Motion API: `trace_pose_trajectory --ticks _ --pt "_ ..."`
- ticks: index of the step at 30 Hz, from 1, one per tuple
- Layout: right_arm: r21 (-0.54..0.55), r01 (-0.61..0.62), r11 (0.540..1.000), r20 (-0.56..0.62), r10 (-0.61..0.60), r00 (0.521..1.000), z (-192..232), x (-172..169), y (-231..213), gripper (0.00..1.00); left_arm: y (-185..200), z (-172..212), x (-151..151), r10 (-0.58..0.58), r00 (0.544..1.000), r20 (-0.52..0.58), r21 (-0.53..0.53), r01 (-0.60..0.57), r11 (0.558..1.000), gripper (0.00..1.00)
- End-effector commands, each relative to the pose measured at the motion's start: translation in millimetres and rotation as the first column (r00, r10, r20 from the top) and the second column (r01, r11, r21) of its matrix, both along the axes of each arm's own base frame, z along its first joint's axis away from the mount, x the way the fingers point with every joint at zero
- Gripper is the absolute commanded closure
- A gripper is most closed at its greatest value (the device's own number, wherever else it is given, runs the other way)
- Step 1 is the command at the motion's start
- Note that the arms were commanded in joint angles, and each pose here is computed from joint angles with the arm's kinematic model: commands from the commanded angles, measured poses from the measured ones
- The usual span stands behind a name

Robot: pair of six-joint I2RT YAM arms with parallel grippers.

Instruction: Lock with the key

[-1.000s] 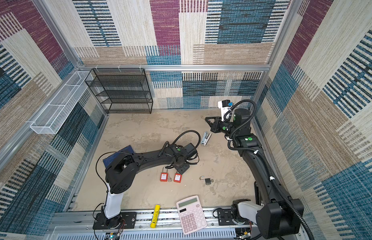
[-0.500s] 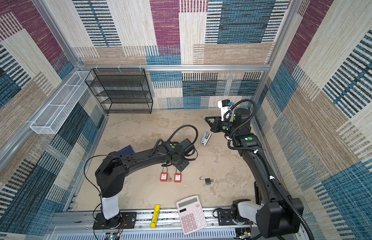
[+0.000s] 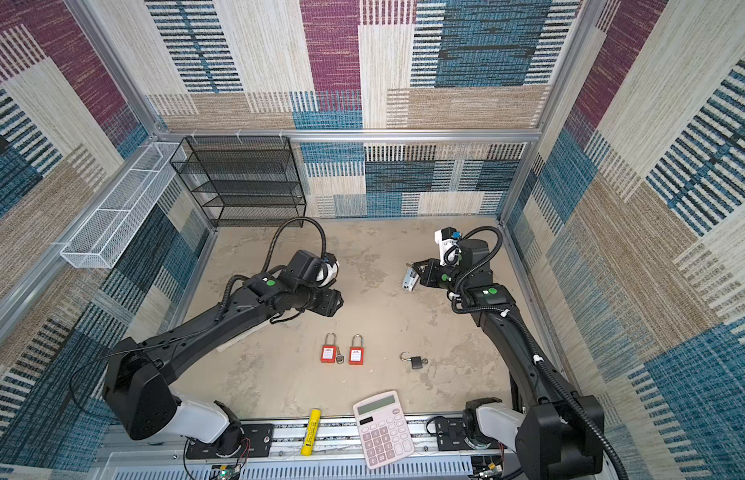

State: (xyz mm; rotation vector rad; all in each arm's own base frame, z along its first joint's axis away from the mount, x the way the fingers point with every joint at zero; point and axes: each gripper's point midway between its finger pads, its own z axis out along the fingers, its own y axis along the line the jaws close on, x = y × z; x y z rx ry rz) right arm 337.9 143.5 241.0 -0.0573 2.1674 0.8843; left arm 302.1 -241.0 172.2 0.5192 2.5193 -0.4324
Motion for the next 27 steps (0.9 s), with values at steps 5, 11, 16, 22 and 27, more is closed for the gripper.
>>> trace_pose_trajectory --ticks 5,11,16,22,27 --pt "-0.176 -0.044 0.983 -0.021 0.041 0.999 -31.7 -19.4 25.1 1.00 33.5 15.1 -6.2 0.096 0.995 -0.027 -0.135 -0.098 0.986 0.37" --pt "-0.467 -0.110 0.877 -0.035 0.106 0.994 -65.9 -35.4 44.5 1.00 67.9 16.9 -13.9 0.156 0.986 -0.057 -0.148 -0.163 0.975 0.37" --pt "-0.662 -0.238 0.710 -0.055 0.271 0.961 -90.4 -62.1 75.9 1.00 99.5 17.3 -16.5 0.224 0.971 -0.083 -0.171 -0.235 0.957 0.37" --pt "-0.810 -0.244 0.534 -0.037 0.368 0.929 -105.4 -78.2 86.2 1.00 116.8 21.7 -18.9 0.253 0.964 -0.083 -0.201 -0.265 0.943 0.36" --pt "-0.819 -0.270 0.506 -0.009 0.459 0.888 -105.9 -97.3 105.4 1.00 132.7 21.6 -17.9 0.288 0.954 -0.082 -0.194 -0.299 0.934 0.36"
